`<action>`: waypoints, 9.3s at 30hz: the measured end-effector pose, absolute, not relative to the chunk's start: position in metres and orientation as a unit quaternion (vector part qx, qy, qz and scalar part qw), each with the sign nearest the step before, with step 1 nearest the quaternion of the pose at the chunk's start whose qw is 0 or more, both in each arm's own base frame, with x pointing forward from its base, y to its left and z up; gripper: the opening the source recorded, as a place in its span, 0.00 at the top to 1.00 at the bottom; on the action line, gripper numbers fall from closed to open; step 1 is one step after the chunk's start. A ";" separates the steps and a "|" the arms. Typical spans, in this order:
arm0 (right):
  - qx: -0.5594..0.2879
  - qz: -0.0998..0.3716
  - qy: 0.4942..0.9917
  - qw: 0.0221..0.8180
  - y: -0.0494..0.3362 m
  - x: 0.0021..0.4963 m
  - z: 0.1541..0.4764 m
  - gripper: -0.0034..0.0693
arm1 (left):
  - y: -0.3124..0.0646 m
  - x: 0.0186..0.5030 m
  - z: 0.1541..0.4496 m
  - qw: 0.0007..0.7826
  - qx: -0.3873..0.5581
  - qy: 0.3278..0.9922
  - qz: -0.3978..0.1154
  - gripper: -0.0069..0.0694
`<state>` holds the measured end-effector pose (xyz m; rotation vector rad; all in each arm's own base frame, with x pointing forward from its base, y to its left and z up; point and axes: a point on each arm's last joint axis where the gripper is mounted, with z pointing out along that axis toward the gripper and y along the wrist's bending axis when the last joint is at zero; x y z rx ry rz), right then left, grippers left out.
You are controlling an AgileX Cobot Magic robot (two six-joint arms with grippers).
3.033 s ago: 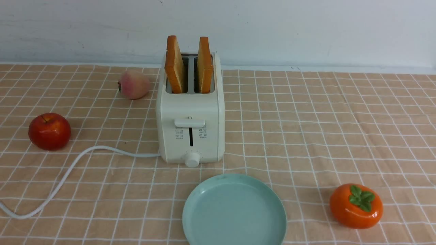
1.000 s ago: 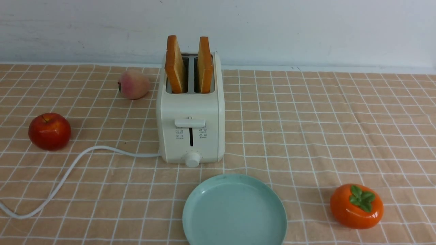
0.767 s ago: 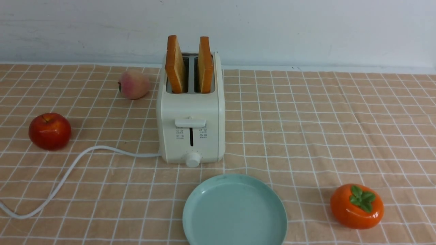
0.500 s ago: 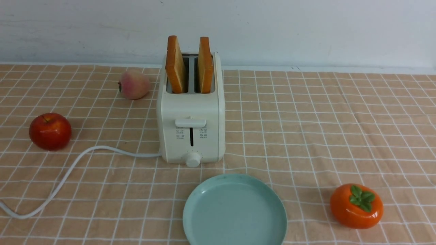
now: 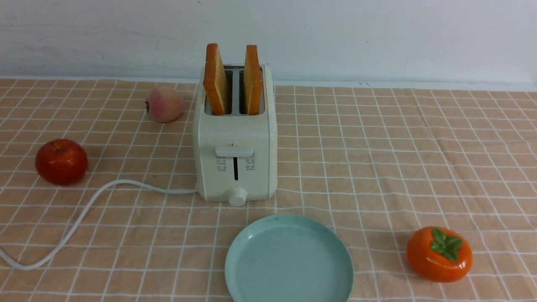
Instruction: Take toasted bread from bread machine on light coffee tablecloth place on plate.
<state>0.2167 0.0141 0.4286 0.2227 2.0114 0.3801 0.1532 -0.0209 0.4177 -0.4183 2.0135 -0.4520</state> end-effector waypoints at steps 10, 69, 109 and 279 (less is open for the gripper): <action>-0.129 0.256 0.904 0.316 0.110 0.307 0.365 0.61 | -0.031 0.186 0.373 0.314 -0.196 0.914 -0.165 0.60; -0.163 0.231 0.892 0.354 0.177 0.234 0.416 0.83 | -0.038 0.191 0.361 0.253 -0.195 0.930 -0.180 0.60; -0.261 0.121 0.934 0.212 0.140 0.244 0.330 0.13 | -0.050 0.224 0.389 0.383 -0.177 0.860 -0.287 0.59; -0.149 0.020 0.768 0.623 0.013 0.074 0.241 0.94 | -0.012 0.037 0.301 0.512 -0.122 0.825 -0.205 0.92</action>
